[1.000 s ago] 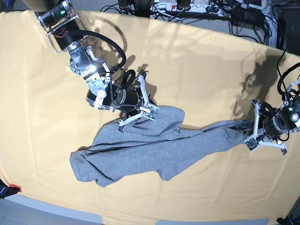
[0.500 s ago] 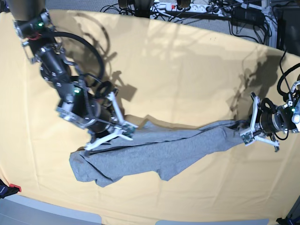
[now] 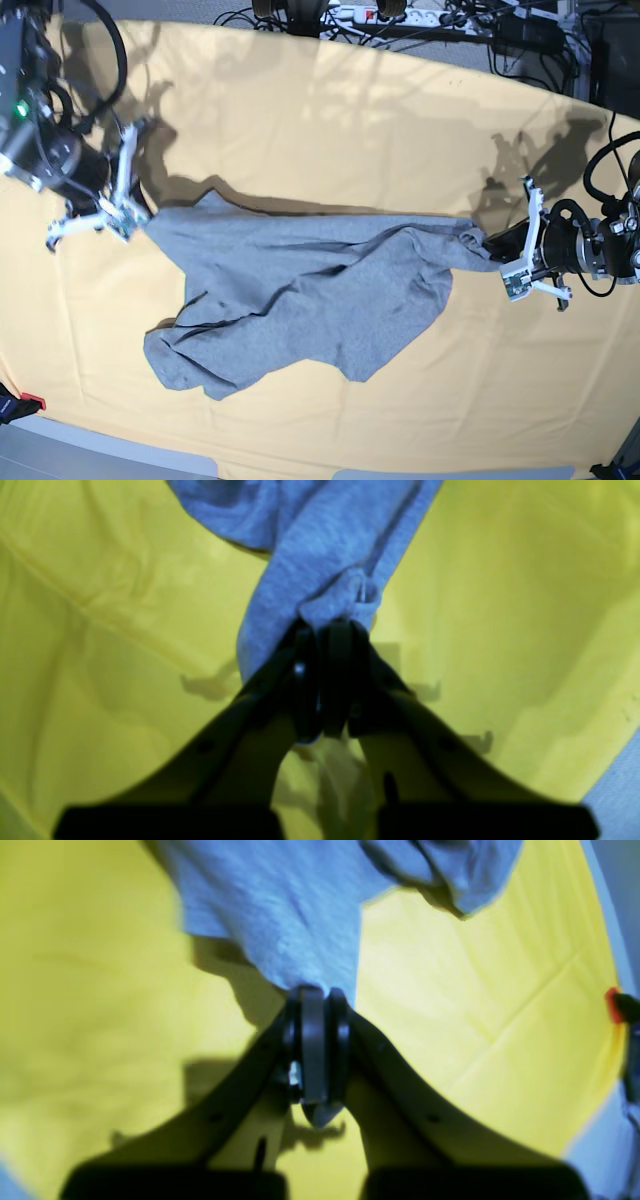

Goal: Layout the t-shirt on the table in an organized manner, then fold the t-shirt properly
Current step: 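Swing the shirt up and lay it flat with both grippers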

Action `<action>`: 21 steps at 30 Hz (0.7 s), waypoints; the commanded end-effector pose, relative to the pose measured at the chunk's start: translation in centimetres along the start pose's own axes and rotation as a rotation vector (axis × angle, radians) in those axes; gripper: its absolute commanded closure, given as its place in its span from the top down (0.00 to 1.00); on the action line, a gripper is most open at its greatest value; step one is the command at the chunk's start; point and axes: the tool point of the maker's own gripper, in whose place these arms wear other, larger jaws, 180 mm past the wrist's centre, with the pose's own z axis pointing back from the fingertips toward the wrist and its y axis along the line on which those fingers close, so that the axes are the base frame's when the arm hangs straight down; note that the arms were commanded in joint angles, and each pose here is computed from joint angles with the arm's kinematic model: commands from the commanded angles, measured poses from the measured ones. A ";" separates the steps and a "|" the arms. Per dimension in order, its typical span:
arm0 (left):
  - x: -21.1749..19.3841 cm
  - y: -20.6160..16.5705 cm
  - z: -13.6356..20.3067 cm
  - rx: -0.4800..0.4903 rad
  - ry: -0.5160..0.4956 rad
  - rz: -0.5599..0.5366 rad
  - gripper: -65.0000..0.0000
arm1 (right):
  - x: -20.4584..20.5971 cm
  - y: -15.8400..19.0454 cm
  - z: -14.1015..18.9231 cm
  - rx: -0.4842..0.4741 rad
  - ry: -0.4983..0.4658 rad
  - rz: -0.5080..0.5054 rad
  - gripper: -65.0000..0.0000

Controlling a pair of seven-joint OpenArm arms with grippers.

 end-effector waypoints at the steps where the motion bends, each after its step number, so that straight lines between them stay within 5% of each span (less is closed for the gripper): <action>1: 0.8 1.0 1.2 0.032 -0.025 -0.011 0.00 | 0.1 0.7 1.0 0.019 -0.013 0.015 0.00; 21: 1.2 0.7 1.2 0.013 -0.048 0.008 0.00 | -12.3 14.5 7.7 0.447 0.407 -0.198 0.00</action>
